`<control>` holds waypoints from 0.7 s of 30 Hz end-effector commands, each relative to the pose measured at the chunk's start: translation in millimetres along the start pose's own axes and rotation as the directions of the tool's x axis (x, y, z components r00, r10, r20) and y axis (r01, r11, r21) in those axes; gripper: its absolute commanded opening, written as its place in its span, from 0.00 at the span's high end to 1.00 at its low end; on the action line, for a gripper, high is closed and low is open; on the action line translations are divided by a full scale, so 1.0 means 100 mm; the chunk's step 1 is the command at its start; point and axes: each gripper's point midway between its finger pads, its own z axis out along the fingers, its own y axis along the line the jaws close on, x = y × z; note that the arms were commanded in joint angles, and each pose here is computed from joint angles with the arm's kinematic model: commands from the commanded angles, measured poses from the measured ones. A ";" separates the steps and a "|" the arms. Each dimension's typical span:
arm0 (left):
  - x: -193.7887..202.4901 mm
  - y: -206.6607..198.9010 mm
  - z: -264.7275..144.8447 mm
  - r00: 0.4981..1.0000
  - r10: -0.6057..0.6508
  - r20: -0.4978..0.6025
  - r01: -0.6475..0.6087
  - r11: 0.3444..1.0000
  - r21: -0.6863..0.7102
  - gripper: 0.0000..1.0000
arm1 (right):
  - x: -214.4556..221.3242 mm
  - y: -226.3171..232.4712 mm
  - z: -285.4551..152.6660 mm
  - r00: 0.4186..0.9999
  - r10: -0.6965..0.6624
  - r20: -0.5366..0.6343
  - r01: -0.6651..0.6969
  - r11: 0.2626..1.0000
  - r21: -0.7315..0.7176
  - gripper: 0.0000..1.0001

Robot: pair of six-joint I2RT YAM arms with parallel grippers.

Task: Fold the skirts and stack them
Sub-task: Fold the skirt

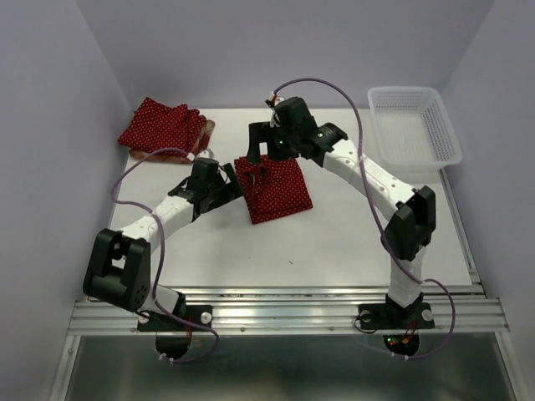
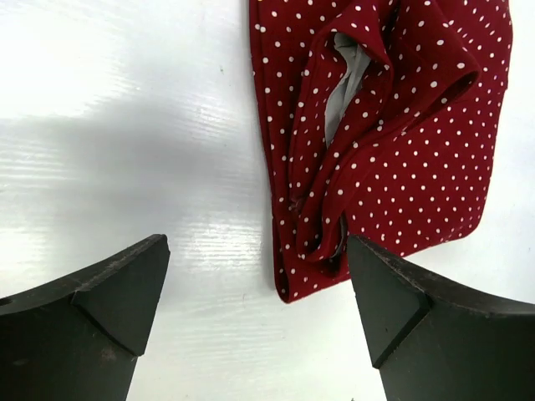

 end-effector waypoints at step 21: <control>-0.12 0.58 -1.11 0.968 -0.076 0.238 0.123 0.974 -0.188 0.01 | 0.37 -0.23 0.96 0.968 -0.244 -0.065 0.226 0.952 -0.205 0.00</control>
